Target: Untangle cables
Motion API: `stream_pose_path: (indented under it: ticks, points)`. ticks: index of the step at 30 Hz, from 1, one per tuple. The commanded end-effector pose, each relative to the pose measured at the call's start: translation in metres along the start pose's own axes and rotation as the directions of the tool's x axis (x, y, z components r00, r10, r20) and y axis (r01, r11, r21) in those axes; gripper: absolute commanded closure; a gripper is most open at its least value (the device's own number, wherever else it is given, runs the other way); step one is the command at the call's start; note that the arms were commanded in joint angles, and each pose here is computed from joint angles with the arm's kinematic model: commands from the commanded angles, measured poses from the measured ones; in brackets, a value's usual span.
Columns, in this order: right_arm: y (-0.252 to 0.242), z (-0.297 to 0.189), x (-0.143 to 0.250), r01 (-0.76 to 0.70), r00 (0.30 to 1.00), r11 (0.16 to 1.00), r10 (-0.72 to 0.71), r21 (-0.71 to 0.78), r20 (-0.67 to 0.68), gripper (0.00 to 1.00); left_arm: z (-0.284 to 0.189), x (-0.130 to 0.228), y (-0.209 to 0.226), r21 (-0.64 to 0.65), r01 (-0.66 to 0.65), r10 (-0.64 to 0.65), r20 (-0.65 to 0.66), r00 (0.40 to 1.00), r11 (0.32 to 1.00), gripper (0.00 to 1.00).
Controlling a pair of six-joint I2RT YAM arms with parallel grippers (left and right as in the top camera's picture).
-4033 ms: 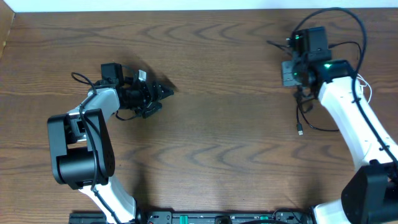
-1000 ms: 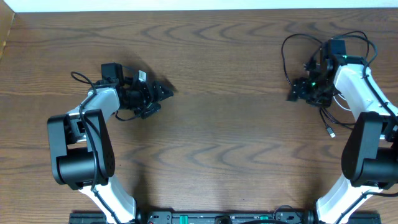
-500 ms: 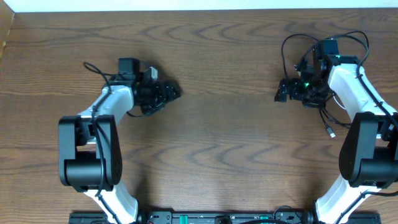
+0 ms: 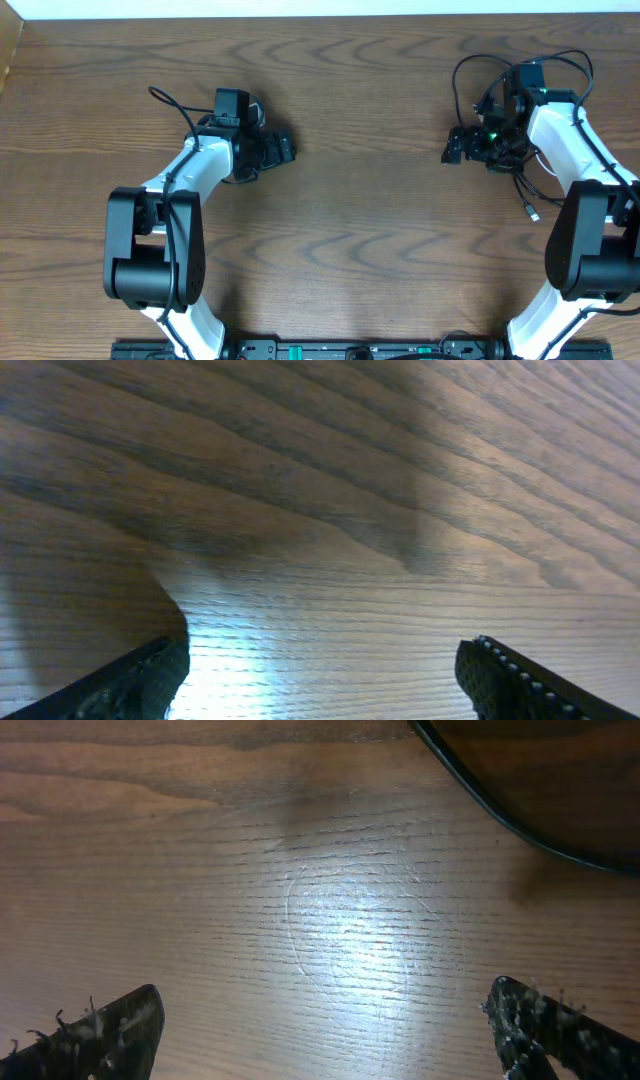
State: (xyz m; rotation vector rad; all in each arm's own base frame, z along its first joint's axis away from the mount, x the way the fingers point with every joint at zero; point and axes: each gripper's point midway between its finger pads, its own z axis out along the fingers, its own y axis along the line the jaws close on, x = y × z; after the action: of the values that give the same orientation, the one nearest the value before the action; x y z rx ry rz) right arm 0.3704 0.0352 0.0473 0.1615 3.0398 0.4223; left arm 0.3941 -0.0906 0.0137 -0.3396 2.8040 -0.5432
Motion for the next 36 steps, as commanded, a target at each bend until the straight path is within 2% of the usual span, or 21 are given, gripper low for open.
stream_pose_path:
  ticks: [1, 36]
  points:
    - [0.0035, -0.0002, 0.001, 0.018, 1.0, 1.0, -0.018, -0.01, -0.002, 0.01, 0.0212, 0.0278, 0.0376, -0.13, 0.034, -0.045, -0.081, 0.996, 0.991, 0.02]
    - [0.0034, 0.0001, 0.001, 0.018, 1.0, 1.0, -0.018, -0.01, -0.002, 0.01, 0.0212, 0.0269, 0.0377, -0.13, 0.061, -0.071, -0.075, 0.995, 0.99, 0.02]
